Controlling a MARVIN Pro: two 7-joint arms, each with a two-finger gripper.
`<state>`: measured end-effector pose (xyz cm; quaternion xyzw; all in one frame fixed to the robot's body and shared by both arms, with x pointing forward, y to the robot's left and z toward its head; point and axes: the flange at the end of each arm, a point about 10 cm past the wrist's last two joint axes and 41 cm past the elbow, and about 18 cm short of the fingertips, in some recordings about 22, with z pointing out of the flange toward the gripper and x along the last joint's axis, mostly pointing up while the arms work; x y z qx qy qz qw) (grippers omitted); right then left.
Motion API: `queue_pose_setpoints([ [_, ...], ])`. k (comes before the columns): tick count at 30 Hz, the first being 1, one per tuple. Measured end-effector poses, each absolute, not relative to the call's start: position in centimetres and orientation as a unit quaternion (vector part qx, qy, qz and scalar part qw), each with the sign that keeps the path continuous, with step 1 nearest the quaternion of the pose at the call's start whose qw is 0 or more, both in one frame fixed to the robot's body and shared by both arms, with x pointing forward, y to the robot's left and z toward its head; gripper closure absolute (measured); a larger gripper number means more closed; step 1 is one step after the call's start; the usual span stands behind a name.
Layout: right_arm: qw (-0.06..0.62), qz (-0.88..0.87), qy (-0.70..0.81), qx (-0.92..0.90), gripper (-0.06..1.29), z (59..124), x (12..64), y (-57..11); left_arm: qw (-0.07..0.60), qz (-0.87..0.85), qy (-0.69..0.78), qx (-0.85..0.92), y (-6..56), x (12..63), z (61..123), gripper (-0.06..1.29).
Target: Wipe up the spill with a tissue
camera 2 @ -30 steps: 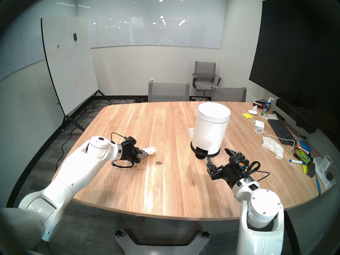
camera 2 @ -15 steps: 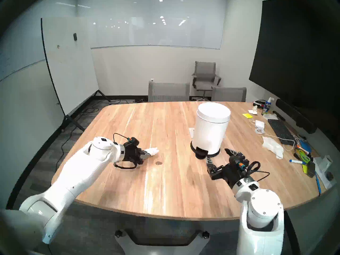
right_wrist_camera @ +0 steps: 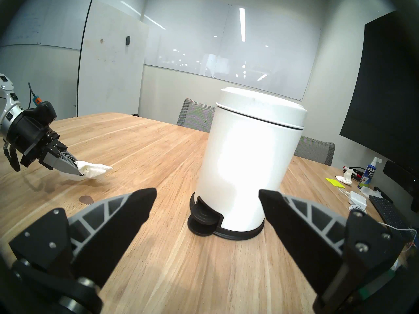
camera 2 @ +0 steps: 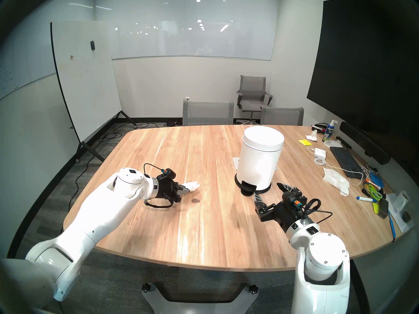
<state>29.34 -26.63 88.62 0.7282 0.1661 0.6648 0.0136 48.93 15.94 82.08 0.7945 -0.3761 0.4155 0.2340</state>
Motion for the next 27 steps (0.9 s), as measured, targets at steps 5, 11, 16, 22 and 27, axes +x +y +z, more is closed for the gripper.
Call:
queue_pose_setpoints([
  [5, 0.014, 0.665, 0.166, 0.728, -0.01, 88.6, 29.3, -26.6, 0.232, 0.417, -0.377, 0.794, 15.4, 48.7, 82.5, 1.24],
  [11, 0.014, 0.665, 0.166, 0.728, -0.01, 88.6, 29.3, -26.6, 0.231, 0.417, -0.378, 0.794, 14.8, 48.2, 82.6, 1.24],
  [16, 0.014, 0.665, 0.166, 0.728, -0.01, 88.6, 29.3, -26.6, 0.231, 0.413, -0.377, 0.796, 14.3, 47.6, 82.3, 1.24],
  [22, 0.014, 0.665, 0.166, 0.728, -0.01, 88.6, 29.3, -26.6, 0.232, 0.411, -0.378, 0.797, 13.8, 46.8, 82.0, 1.24],
  [27, 0.014, 0.665, 0.166, 0.728, -0.01, 88.6, 29.3, -26.6, 0.231, 0.410, -0.379, 0.797, 13.3, 46.4, 82.0, 1.24],
])
